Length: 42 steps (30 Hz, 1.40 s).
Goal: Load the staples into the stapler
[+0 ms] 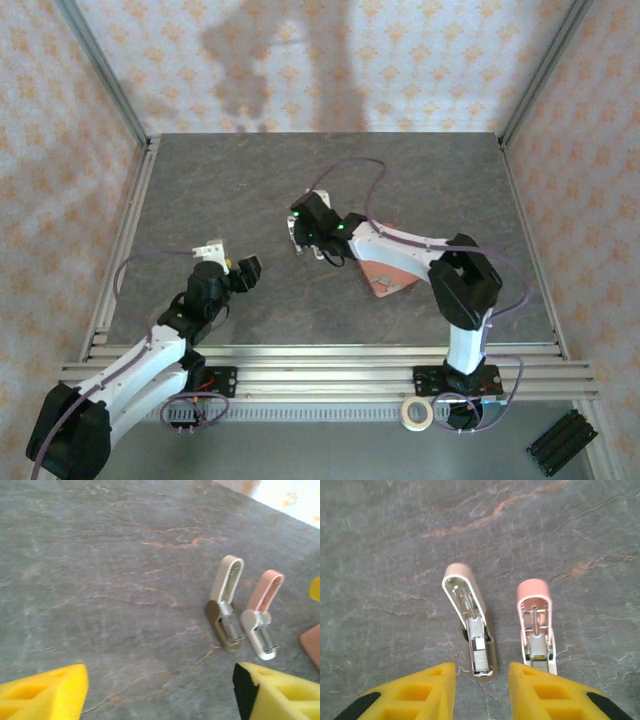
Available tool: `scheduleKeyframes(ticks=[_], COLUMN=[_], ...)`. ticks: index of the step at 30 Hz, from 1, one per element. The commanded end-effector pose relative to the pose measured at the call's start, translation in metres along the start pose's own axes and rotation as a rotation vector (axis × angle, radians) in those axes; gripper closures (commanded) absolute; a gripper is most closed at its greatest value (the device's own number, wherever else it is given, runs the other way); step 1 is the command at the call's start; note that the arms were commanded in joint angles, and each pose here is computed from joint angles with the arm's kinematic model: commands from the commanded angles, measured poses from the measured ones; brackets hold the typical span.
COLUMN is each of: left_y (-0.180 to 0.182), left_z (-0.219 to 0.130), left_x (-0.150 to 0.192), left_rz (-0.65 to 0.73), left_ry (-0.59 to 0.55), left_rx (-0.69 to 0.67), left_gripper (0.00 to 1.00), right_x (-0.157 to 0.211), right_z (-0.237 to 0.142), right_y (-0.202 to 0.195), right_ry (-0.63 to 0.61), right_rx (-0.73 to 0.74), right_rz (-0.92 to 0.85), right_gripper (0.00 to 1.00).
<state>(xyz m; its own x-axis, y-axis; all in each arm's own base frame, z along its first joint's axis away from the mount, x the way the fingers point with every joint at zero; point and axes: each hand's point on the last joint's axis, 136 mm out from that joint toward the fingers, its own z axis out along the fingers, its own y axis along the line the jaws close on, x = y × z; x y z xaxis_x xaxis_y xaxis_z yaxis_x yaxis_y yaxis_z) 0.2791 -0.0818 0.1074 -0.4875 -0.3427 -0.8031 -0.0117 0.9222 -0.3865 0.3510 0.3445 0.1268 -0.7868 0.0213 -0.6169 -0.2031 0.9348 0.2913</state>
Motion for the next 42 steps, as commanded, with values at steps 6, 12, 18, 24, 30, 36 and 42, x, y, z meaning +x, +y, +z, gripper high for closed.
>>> scheduleKeyframes(ticks=[6,12,18,24,30,36,42], left_y=[-0.039,-0.068,-0.1,-0.118,-0.124,-0.118,-0.113], left_z=[0.025,0.049,0.076,0.101,0.118,0.136,0.153], left_x=[-0.008,-0.023,-0.04,-0.041,-0.037,-0.036,-0.033], left_rz=[0.03,0.086,0.202,0.334,0.453,0.566,0.634], left_ry=[0.093,0.136,0.203,0.314,0.384,0.42,0.52], left_rx=[0.132,0.203,0.279,0.318,0.344,0.309,0.315], left_gripper=[0.21,0.23,0.25,0.29,0.3,0.3,0.3], right_x=[0.0,0.009,0.006,0.008,0.014,0.018,0.021], right_z=[-0.021,-0.033,-0.048,-0.054,-0.051,-0.053,-0.053], right_y=[-0.035,-0.055,-0.065,-0.072,-0.091,-0.101,-0.104], right_ry=[-0.089,-0.145,-0.184,-0.203,-0.185,-0.185,-0.176], right_rx=[-0.044,-0.029,-0.026,-0.029,-0.007,0.006,0.024], right_rz=[0.142,0.145,0.077,0.048,0.068,0.071,0.057], right_gripper=[0.65,0.64,0.58,0.54,0.52,0.5,0.49])
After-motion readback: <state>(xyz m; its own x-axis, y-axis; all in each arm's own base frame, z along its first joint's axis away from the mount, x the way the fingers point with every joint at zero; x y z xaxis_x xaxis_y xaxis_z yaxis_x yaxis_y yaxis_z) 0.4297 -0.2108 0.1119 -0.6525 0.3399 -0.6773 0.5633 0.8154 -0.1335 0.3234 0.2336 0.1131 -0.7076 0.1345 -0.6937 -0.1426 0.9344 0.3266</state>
